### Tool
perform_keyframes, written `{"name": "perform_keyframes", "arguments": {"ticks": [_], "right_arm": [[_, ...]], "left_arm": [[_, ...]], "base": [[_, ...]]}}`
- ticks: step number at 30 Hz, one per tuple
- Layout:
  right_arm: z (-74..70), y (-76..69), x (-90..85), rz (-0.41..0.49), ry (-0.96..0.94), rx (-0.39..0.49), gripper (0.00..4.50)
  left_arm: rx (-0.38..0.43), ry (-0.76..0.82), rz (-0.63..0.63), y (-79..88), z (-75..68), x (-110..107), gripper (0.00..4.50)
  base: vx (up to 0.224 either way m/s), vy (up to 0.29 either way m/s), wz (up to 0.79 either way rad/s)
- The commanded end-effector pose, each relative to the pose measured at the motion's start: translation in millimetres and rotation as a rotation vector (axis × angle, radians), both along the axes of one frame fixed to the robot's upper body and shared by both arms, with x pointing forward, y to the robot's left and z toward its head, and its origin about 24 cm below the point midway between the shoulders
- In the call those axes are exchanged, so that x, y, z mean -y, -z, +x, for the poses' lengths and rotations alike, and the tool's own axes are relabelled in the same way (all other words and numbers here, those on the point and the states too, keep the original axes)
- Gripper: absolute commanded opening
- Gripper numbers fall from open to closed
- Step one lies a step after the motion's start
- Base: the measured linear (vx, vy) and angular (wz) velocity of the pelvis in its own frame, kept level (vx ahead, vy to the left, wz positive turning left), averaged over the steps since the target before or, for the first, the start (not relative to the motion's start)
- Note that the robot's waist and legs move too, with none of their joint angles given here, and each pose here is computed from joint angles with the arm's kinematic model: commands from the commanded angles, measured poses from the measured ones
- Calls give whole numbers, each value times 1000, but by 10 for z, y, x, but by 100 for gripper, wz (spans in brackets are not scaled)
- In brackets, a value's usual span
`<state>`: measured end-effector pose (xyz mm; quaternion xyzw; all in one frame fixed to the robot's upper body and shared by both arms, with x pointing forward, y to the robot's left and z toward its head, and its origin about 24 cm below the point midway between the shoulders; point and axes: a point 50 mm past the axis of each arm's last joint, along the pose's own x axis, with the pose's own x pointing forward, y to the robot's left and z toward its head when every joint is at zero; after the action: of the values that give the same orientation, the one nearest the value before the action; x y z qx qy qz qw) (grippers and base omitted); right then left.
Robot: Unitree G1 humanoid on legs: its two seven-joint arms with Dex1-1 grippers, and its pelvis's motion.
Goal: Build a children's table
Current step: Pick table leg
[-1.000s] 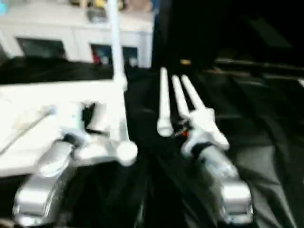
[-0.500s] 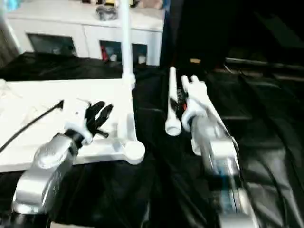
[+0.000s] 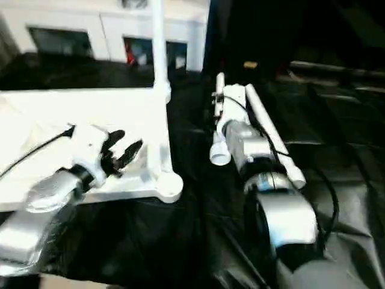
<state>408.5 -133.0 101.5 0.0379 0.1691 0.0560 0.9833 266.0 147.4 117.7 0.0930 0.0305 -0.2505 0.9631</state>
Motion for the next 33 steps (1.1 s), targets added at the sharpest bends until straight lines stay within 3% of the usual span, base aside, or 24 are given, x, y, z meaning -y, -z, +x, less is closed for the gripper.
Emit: {"name": "perform_keyframes", "arguments": {"ticks": [1,6,8,10,13,14,19,27,33], "right_arm": [[-8,46,56,21,40,-28,382],[-18,93,91,39,59,-68,422],[-20,99,102,41,67,-75,422],[-26,115,111,52,63,-93,422],[-32,121,109,55,32,-120,422],[-39,127,100,64,12,-143,422],[-42,100,95,97,-15,-197,422],[-100,132,178,49,-37,-344,422],[-115,146,237,66,-11,-367,377]], "left_arm": [[-9,47,-7,-39,-66,13,302],[-27,17,24,-74,-180,-90,341],[-32,14,28,-80,-197,-105,341],[-39,8,35,-97,-245,-130,377],[-41,-1,46,-114,-280,-160,386],[-42,-3,51,-121,-287,-169,410],[-43,3,60,-142,-285,-170,446],[-60,57,78,-181,-256,-125,446],[-75,107,90,-193,-249,-89,450]], "base": [[0,0,0],[0,0,0],[0,0,0],[0,0,0],[0,0,0],[0,0,0],[0,0,0],[0,0,0],[0,0,0]]}}
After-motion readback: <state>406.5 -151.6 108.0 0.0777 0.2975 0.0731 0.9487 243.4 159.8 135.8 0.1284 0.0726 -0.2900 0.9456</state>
